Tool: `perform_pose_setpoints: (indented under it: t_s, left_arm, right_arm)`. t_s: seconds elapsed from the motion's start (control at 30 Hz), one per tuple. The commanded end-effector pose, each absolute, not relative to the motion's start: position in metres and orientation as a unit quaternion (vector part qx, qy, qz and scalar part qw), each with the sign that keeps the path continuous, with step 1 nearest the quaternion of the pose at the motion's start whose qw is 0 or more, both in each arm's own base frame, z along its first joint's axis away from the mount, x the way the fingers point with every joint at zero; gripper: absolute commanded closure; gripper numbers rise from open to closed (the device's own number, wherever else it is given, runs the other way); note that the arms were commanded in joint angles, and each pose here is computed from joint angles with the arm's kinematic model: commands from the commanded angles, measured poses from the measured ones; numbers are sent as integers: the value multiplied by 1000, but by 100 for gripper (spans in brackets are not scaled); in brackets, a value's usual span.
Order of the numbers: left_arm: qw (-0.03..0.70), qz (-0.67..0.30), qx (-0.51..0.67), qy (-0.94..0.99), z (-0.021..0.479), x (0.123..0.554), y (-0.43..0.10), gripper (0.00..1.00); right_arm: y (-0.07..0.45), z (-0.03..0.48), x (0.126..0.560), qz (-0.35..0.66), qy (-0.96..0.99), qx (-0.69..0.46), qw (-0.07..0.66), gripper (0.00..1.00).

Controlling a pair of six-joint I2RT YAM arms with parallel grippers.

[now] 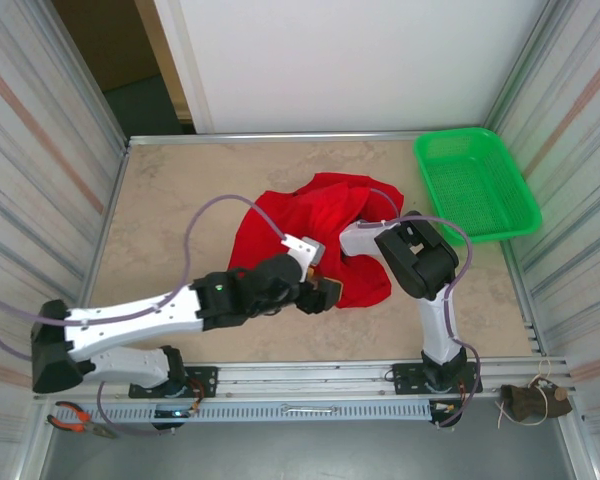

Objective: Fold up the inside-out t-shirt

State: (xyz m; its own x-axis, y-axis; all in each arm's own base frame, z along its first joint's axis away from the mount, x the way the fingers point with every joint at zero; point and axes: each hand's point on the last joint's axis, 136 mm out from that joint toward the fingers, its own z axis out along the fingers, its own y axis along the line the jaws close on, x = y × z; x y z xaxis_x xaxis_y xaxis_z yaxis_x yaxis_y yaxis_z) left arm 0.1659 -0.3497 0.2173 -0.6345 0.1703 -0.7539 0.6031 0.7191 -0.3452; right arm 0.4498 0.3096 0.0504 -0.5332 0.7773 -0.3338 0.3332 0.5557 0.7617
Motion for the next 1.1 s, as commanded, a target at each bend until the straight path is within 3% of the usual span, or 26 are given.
perform_pose_setpoints:
  t_s: [0.0, 0.43, 0.47, 0.5, 0.6, 1.07]
  left_arm:
    - [382, -248, 225, 861, 200, 182, -353, 21]
    - [396, -192, 191, 877, 161, 224, -365, 20]
    - [396, -191, 192, 877, 160, 227, -367, 26]
    - [396, -189, 193, 878, 158, 229, -368, 41]
    - [400, -192, 201, 874, 169, 230, -370, 99]
    - [368, -450, 284, 762, 354, 160, -416, 100]
  right_arm:
    - [303, 6, 423, 268, 853, 329, 303, 35]
    - [303, 6, 413, 267, 853, 335, 297, 36]
    - [302, 5, 412, 267, 853, 336, 297, 36]
    - [301, 5, 411, 268, 853, 337, 296, 36]
    - [298, 5, 409, 267, 852, 339, 296, 36]
    - [275, -1, 413, 241, 852, 353, 301, 31]
